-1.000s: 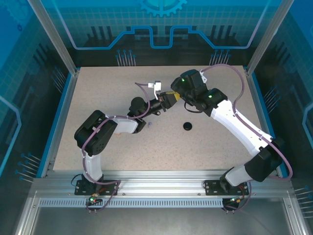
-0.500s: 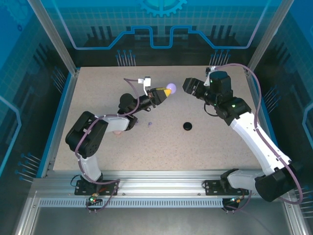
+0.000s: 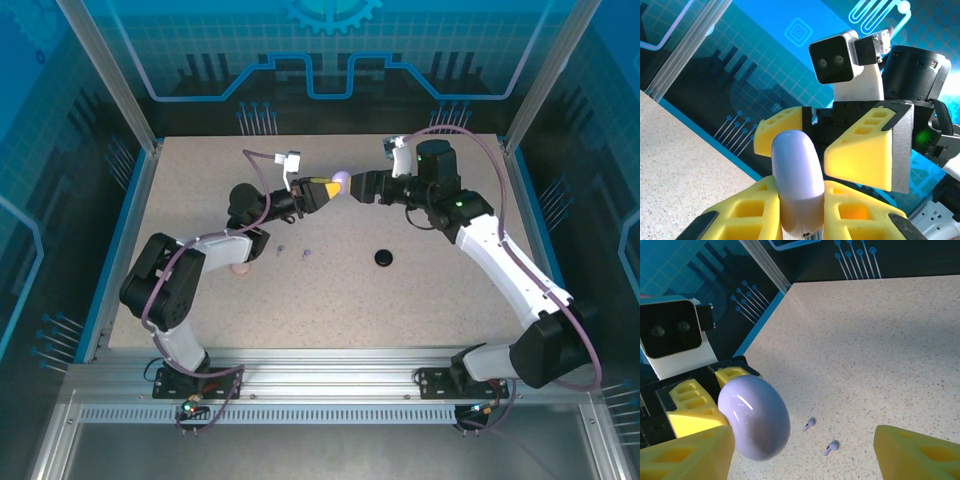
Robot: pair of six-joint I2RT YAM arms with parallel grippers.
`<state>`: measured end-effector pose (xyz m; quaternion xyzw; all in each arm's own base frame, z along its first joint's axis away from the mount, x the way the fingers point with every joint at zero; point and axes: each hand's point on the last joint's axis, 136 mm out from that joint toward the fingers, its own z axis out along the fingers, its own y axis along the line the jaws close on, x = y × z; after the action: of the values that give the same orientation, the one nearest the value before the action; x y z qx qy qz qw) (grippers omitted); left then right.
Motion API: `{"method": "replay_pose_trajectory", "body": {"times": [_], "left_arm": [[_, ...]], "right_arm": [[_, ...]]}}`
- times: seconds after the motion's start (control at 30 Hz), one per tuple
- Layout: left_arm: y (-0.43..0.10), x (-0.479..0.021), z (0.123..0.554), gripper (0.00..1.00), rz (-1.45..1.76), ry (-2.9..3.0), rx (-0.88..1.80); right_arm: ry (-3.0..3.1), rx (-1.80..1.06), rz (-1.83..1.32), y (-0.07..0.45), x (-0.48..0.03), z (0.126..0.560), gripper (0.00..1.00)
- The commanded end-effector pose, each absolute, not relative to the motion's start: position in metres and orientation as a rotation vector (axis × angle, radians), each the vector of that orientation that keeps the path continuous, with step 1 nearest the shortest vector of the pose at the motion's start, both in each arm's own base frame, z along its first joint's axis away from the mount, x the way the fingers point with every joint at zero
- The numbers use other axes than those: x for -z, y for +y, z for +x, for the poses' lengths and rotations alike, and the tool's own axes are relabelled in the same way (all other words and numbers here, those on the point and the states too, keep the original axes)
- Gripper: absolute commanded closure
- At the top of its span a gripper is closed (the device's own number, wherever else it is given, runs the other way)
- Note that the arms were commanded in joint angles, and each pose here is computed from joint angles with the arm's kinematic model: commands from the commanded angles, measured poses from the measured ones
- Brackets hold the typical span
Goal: Insert wireless bluetooth earbuds into charging case
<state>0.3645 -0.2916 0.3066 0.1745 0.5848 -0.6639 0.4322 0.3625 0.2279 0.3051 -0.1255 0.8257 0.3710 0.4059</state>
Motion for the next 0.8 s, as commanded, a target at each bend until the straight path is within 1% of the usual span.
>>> {"method": "replay_pose_trajectory", "body": {"times": [0.0,0.3,0.53,0.63,0.77], "left_arm": [[-0.29,-0.328,0.354,1.0,0.497,1.413,1.661],[-0.29,-0.336,0.347,1.0,0.532,1.399,1.673],[-0.288,-0.342,0.342,1.0,0.538,1.389,1.666],[-0.287,-0.343,0.341,1.0,0.539,1.388,1.663],[-0.287,-0.343,0.34,1.0,0.545,1.386,1.658]], "right_arm": [[2.012,-0.968,-0.387,0.239,-0.324,0.363,0.26],[2.073,-0.907,-0.338,0.237,-0.306,0.379,0.31],[2.156,-0.818,-0.165,0.207,-0.28,0.399,0.39],[2.132,-0.826,-0.13,0.197,-0.287,0.396,0.39],[2.065,-0.867,-0.121,0.189,-0.309,0.383,0.37]]}}
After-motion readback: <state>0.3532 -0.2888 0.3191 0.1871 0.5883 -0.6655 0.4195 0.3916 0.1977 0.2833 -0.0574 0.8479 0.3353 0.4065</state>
